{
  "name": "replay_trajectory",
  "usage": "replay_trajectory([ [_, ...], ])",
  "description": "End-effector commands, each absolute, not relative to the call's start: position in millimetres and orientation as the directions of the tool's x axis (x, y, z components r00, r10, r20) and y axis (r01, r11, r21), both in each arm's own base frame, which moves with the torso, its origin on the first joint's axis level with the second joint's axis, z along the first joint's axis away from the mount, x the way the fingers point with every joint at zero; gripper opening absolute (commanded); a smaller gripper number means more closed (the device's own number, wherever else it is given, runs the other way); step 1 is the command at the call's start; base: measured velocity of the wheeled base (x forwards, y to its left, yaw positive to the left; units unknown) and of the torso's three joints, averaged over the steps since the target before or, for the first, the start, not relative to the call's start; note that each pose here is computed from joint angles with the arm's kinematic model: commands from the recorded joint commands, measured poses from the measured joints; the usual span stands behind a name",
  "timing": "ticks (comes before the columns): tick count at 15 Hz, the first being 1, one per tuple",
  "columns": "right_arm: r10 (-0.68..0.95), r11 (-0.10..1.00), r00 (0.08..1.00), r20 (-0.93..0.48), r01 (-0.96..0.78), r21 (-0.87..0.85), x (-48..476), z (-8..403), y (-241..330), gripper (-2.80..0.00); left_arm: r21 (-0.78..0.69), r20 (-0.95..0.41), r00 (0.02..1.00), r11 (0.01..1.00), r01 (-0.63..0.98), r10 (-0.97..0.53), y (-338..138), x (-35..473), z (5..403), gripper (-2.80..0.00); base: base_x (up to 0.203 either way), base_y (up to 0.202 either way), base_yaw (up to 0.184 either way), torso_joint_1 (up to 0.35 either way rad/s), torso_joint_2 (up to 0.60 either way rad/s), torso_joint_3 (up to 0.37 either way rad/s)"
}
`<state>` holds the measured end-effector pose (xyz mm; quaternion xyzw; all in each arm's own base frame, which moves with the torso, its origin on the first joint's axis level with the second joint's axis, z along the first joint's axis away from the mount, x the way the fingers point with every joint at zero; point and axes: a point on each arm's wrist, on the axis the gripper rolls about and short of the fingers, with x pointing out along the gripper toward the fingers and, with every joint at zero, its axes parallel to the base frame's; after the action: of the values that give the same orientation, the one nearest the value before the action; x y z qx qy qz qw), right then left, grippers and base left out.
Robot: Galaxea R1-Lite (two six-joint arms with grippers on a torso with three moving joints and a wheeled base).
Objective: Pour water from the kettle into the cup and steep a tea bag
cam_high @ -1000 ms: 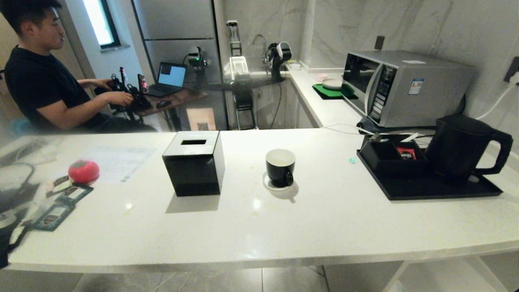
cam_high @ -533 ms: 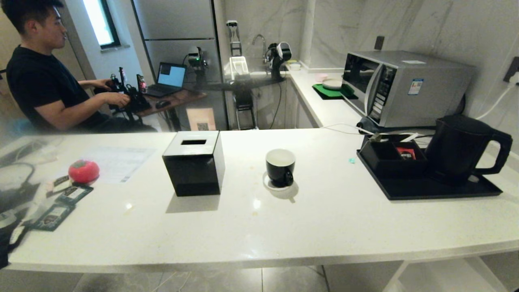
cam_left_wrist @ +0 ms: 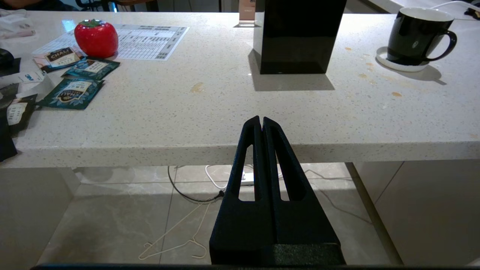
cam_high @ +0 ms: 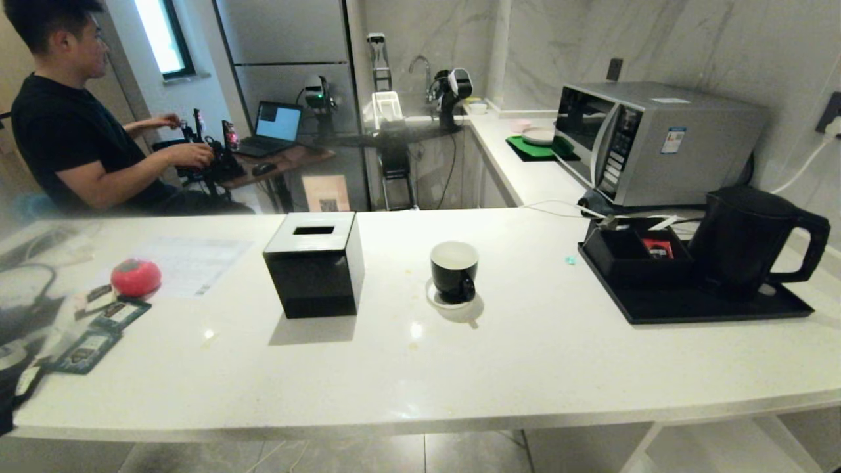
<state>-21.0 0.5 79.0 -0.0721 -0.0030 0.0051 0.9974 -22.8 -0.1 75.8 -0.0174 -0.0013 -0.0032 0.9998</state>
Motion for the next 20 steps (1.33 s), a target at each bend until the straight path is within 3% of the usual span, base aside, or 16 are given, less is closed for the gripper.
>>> replay_trajectory([
  [1,0.01,0.995,1.0,-0.003,-0.011,-0.097,-22.7,75.4,0.4,-2.8,-0.035,0.003,1.0,0.999,0.007,-0.006,-0.1,-22.8,75.8,-2.8,0.0,0.0,0.0,0.0,0.0,0.0],
  [3,-0.003,1.0,1.0,-0.005,0.003,-0.025,-22.7,75.2,0.1,-2.8,-0.035,0.003,1.0,0.999,0.007,-0.007,0.0,-22.8,75.8,-2.8,0.0,0.0,0.0,0.0,0.0,0.0],
  [20,-0.006,1.0,1.0,-0.005,0.006,-0.02,-22.7,75.2,0.1,-2.8,-0.035,0.003,1.0,0.999,0.007,-0.007,0.0,-22.8,75.8,-2.8,0.0,0.0,0.0,0.0,0.0,0.0],
])
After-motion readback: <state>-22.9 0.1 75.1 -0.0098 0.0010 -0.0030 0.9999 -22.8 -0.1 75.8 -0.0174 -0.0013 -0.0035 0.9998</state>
